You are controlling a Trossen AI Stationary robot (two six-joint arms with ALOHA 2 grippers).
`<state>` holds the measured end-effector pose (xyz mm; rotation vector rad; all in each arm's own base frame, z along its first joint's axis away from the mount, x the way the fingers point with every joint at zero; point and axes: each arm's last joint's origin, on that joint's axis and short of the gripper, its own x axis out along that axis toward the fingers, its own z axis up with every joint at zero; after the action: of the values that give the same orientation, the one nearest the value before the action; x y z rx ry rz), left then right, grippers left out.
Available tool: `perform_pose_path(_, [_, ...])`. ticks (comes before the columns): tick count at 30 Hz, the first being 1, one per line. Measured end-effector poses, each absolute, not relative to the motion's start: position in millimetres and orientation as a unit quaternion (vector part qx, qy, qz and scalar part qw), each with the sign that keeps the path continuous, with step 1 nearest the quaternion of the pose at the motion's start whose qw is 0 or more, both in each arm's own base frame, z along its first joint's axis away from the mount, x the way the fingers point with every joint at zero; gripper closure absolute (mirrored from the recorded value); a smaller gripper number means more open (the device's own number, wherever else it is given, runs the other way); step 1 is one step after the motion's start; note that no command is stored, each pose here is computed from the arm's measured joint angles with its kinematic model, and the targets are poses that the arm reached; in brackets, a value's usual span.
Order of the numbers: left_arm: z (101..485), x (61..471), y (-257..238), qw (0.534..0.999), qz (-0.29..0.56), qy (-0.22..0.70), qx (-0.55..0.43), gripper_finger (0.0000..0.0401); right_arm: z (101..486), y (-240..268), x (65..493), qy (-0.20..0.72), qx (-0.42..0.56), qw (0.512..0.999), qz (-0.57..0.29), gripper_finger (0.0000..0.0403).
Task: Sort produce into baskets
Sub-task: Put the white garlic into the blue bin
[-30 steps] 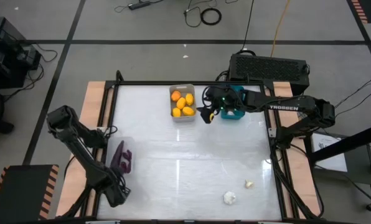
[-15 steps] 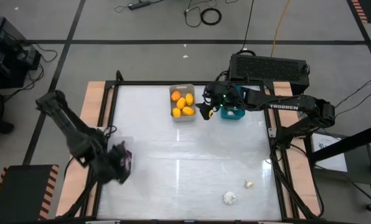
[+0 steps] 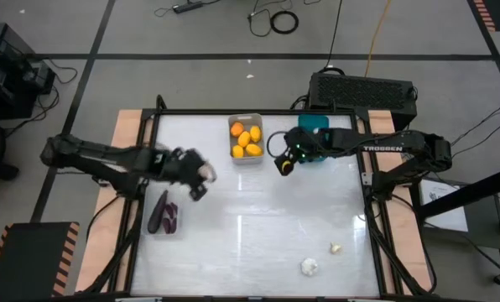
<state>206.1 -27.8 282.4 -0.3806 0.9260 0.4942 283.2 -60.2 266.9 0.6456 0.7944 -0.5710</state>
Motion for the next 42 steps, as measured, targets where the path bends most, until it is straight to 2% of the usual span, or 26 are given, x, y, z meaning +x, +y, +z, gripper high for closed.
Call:
perform_pose_path(6, [265,266,37,0.894,0.164,0.391,-0.148,0.0235,258,-32,274,0.425,0.341,0.779,-0.312,0.0099])
perform_pose_path(11, [237,315,92,0.927,0.077,0.305,-0.205,0.0235,253,1,262,0.457,0.370,0.728,-0.354,0.0099])
perform_pose_path(15, [236,356,120,0.945,0.035,0.240,-0.219,0.0235,250,28,251,0.476,0.393,0.686,-0.384,0.0099])
perform_pose_path(21, [245,424,146,0.964,0.013,0.210,-0.162,0.0235,249,68,235,0.479,0.436,0.636,-0.419,0.0099])
perform_pose_path(26, [240,470,163,0.959,0.014,0.228,-0.168,0.0235,249,102,226,0.495,0.492,0.597,-0.395,0.0099])
perform_pose_path(34, [219,516,180,0.964,0.014,0.210,-0.163,0.0235,252,150,210,0.479,0.567,0.557,-0.372,0.0099])
perform_pose_path(38, [198,525,184,0.962,0.019,0.219,-0.163,0.0235,252,164,199,0.473,0.587,0.532,-0.387,0.0099])
perform_pose_path(42, [195,526,185,0.965,0.024,0.216,-0.144,0.0227,252,170,194,0.473,0.591,0.525,-0.388,0.0099])
